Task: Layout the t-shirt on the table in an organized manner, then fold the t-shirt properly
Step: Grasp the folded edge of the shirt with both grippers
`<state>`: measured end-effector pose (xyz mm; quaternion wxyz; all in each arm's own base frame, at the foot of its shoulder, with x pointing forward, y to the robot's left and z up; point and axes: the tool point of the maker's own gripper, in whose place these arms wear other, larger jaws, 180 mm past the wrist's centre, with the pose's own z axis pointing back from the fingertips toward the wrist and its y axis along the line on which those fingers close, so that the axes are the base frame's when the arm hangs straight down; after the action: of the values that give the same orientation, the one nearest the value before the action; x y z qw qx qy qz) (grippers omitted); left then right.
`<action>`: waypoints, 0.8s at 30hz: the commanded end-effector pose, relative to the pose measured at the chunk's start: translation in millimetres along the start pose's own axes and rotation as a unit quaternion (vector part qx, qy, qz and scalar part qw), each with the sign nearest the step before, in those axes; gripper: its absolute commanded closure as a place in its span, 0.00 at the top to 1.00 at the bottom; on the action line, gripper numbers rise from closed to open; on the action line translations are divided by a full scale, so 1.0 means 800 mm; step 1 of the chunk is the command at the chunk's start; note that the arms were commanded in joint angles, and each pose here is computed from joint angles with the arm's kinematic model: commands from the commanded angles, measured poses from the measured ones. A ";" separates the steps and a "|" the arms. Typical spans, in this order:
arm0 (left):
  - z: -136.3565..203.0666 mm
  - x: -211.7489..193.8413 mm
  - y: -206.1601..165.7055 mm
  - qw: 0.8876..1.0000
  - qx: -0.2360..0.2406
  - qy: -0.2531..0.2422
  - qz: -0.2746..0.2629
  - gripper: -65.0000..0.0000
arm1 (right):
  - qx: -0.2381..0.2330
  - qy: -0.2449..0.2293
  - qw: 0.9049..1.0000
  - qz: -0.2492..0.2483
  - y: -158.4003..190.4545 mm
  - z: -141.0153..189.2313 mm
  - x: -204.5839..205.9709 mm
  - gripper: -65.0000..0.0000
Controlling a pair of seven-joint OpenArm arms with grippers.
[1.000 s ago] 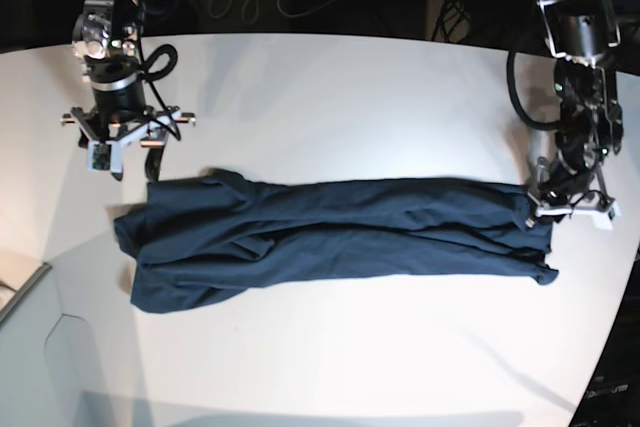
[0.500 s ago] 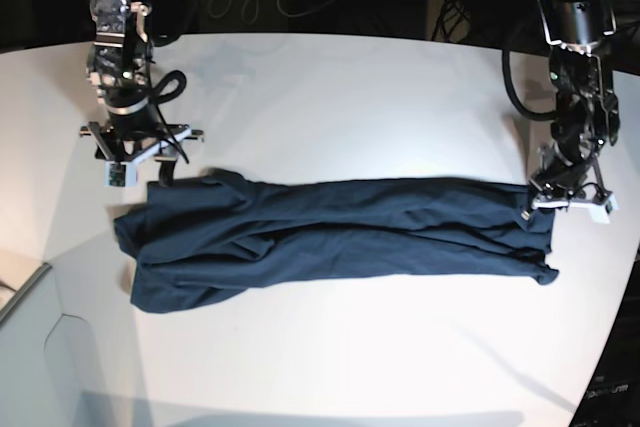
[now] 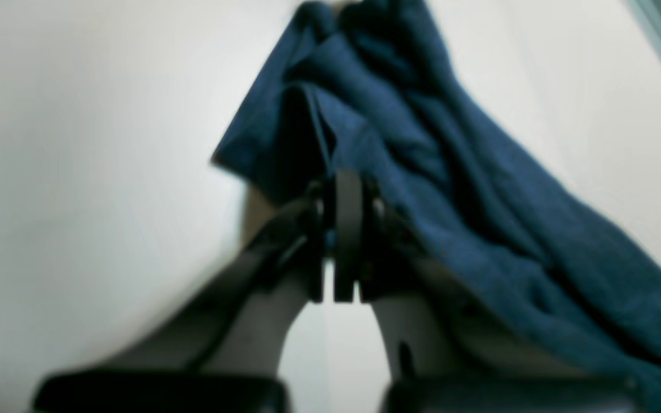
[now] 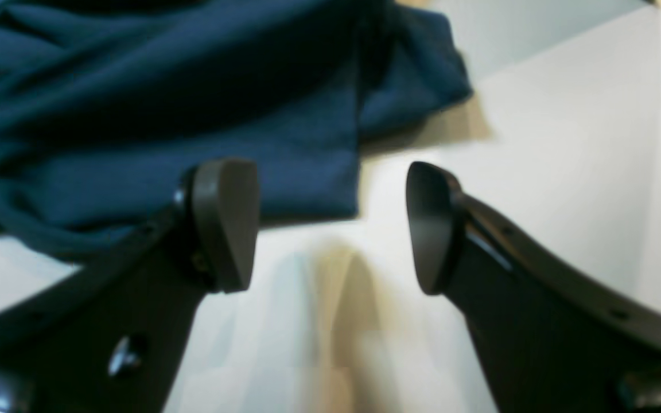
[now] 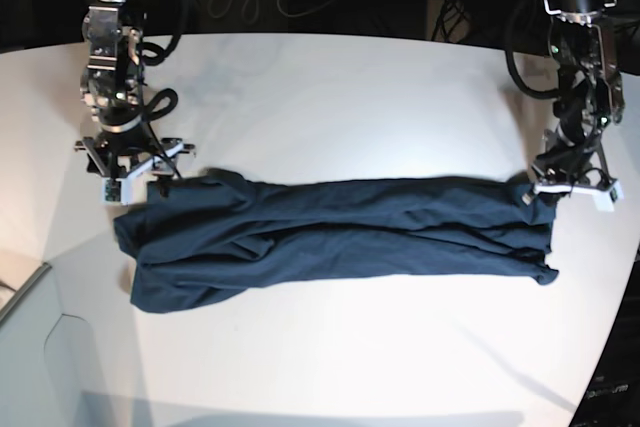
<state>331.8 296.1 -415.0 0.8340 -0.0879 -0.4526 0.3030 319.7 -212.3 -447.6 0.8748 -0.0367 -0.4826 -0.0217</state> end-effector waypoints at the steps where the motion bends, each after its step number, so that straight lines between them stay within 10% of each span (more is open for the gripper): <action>1: 0.000 0.027 -0.008 1.000 -0.011 -0.028 -0.005 0.00 | 0.000 -0.022 1.000 -0.002 -0.002 -0.007 0.020 0.63; 18: 0.002 0.021 -0.002 1.000 -0.007 -0.023 -0.006 0.00 | 0.031 0.008 0.999 0.026 0.017 -0.034 0.005 0.62; 24: 0.002 0.021 -0.002 1.000 -0.006 -0.023 -0.006 0.00 | 0.091 0.023 0.995 0.031 0.044 -0.030 -0.010 0.33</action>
<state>328.6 296.9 -417.1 0.8355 -0.0858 -0.4505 0.3029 333.4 -179.4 -473.6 0.8876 0.0252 -0.4581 0.0416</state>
